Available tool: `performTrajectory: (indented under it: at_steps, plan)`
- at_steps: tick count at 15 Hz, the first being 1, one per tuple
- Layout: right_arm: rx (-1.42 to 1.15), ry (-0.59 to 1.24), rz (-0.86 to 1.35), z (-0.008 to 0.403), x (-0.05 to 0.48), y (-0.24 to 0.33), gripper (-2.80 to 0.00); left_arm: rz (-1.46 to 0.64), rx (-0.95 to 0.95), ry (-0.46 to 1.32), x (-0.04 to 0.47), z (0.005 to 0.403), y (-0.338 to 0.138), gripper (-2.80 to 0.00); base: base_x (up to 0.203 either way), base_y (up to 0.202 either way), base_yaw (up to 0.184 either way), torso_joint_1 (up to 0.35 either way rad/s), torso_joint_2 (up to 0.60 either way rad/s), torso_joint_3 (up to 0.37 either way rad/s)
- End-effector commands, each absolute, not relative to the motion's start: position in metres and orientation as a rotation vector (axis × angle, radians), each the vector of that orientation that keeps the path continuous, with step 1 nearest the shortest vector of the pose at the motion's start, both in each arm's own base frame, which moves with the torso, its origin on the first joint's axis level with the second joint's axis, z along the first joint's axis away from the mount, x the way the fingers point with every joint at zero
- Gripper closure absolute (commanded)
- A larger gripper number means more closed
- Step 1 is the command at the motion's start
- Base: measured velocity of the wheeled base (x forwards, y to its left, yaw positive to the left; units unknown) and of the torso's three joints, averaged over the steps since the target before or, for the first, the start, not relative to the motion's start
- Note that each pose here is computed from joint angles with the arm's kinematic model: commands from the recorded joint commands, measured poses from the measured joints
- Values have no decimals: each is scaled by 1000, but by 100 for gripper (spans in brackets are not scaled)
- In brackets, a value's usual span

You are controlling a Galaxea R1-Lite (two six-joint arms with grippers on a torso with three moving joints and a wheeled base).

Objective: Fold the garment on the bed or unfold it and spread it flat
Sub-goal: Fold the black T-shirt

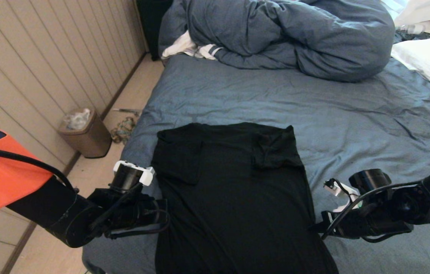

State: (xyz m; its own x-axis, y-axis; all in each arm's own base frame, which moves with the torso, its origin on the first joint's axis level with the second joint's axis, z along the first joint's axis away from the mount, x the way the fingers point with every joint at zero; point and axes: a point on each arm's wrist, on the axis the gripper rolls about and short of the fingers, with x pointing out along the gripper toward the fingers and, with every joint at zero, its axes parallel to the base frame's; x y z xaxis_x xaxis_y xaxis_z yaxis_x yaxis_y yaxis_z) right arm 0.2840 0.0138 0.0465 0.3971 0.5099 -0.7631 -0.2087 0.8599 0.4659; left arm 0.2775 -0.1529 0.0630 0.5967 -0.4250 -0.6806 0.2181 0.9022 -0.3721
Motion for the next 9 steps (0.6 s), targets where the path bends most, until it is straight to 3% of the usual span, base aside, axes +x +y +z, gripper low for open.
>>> performTrajectory:
  at_steps: [1,9]
  plan:
    - [319,1063,473,50,281,14,0,-377,-269,843,279,65,-153,0,0,0,0,0,0,0]
    - [337,948,424,72,248,-7,0,-394,-301,762,250,100,-136,0,0,0,0,0,0,0]
